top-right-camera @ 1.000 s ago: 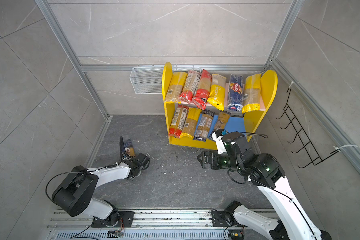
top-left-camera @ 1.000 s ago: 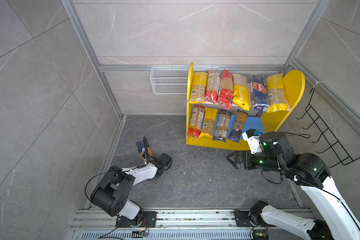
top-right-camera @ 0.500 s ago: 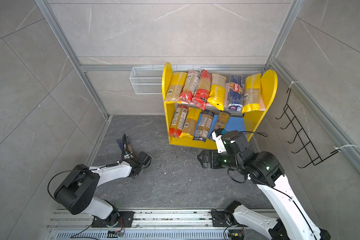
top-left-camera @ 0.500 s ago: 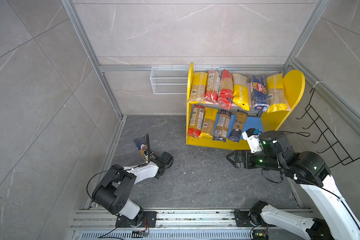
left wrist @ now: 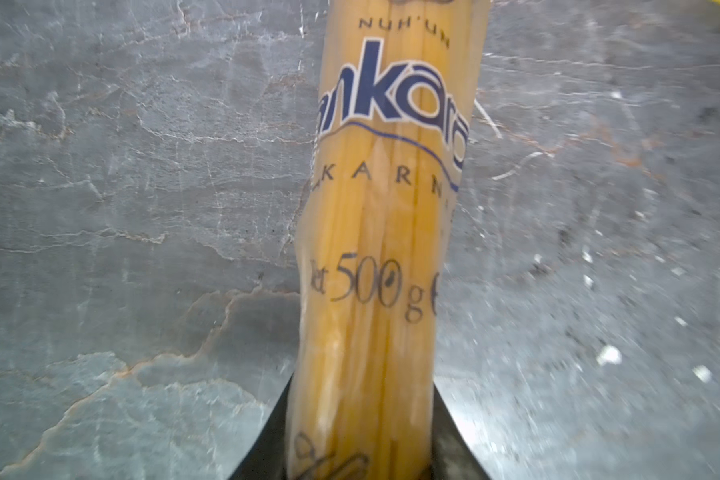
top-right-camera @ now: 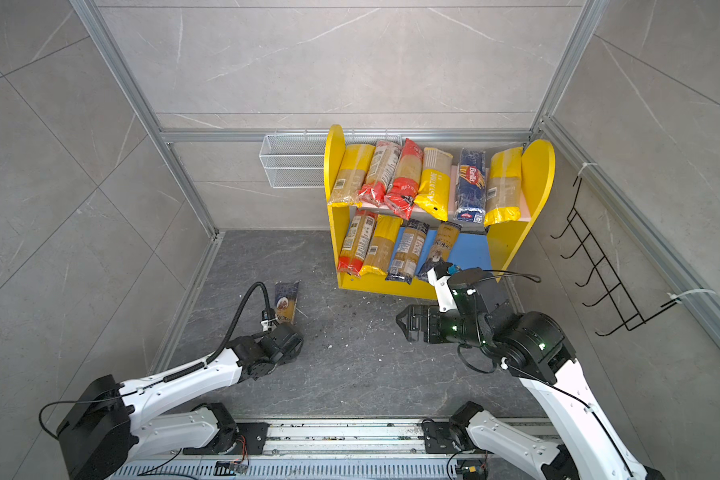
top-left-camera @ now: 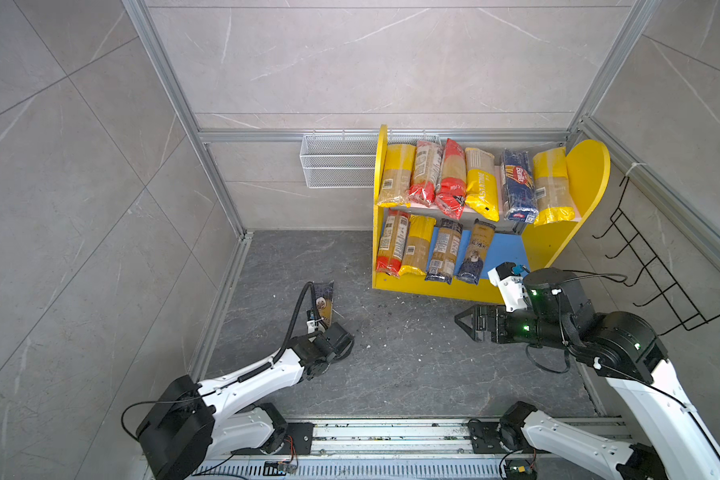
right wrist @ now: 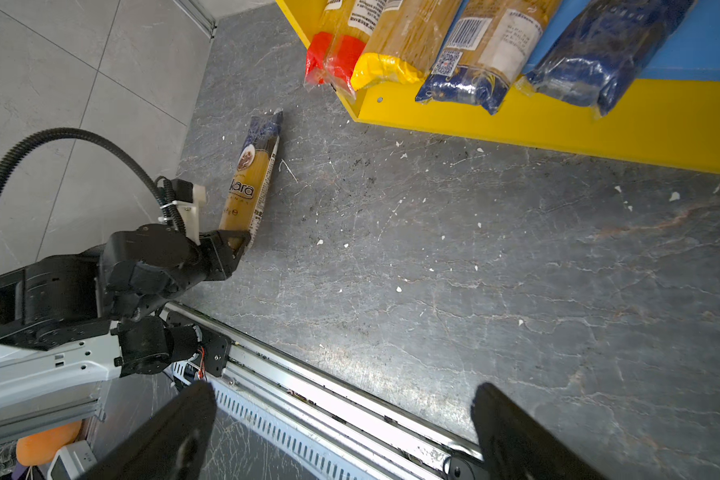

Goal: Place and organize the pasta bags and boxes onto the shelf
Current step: 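Carry the bag upright to the lower shelf while drawing the right gripper back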

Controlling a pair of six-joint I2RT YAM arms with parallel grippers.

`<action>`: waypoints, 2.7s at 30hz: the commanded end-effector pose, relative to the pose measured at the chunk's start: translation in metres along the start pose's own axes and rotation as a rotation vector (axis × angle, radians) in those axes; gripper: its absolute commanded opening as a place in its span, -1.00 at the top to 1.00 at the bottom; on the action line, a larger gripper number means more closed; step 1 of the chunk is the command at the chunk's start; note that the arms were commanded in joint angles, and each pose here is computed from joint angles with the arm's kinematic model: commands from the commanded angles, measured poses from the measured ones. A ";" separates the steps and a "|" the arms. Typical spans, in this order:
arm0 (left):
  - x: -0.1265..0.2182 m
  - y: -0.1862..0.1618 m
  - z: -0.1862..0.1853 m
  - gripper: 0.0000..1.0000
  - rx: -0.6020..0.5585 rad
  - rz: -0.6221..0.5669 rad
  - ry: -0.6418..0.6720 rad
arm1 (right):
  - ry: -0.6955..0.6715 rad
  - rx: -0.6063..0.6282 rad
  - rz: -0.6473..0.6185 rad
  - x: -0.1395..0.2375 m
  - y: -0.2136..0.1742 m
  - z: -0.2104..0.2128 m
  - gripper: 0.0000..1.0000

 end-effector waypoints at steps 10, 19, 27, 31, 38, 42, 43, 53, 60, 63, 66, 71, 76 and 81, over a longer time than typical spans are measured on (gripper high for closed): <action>0.074 0.030 -0.007 1.00 0.072 -0.133 -0.228 | -0.016 -0.081 -0.032 0.016 -0.028 -0.010 -0.99; 0.114 0.019 -0.020 1.00 0.010 -0.104 -0.345 | -0.064 -0.132 -0.078 0.031 -0.054 -0.025 -1.00; 0.152 0.005 -0.044 1.00 -0.060 -0.117 -0.450 | -0.075 -0.132 -0.081 0.035 -0.062 -0.028 -0.99; 0.179 -0.004 -0.073 1.00 -0.126 -0.142 -0.507 | -0.066 -0.121 -0.092 0.037 -0.054 -0.025 -1.00; 0.209 -0.022 -0.138 1.00 -0.209 -0.139 -0.599 | -0.065 -0.101 -0.108 0.055 -0.048 -0.022 -0.99; 0.222 -0.029 -0.176 1.00 -0.232 -0.126 -0.685 | -0.081 -0.107 -0.128 0.072 -0.054 -0.025 -0.99; 0.222 -0.029 -0.187 1.00 -0.242 -0.112 -0.693 | -0.088 -0.109 -0.137 0.078 -0.056 -0.026 -0.99; 0.213 -0.017 -0.280 1.00 -0.282 0.016 -0.824 | -0.156 -0.157 -0.200 0.120 -0.080 -0.041 -1.00; 0.207 0.001 -0.345 1.00 -0.279 0.051 -0.907 | -0.158 -0.202 -0.248 0.132 -0.091 -0.046 -0.99; 0.203 0.010 -0.370 1.00 -0.255 0.066 -0.943 | -0.173 -0.209 -0.253 0.137 -0.095 -0.049 -1.00; 0.197 0.018 -0.396 1.00 -0.220 0.094 -0.987 | -0.193 -0.207 -0.251 0.142 -0.098 -0.052 -0.99; 0.191 0.027 -0.434 1.00 -0.184 0.136 -1.053 | -0.245 -0.204 -0.252 0.153 -0.101 -0.058 -1.00; 0.177 0.032 -0.463 1.00 -0.120 0.187 -1.104 | -0.247 -0.226 -0.278 0.158 -0.105 -0.061 -0.99; 0.159 0.027 -0.485 1.00 -0.059 0.253 -1.157 | -0.253 -0.241 -0.269 0.154 -0.109 -0.063 -1.00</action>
Point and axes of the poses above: each gripper's point midway between its finger pads, its own x axis back along the fingers, its own z axis along the line the jaws close on, y = z × x, the point moved 4 cm from there along x, back along the fingers, and after that the axes turned 14 degrees about x, right-handed, at the moved point
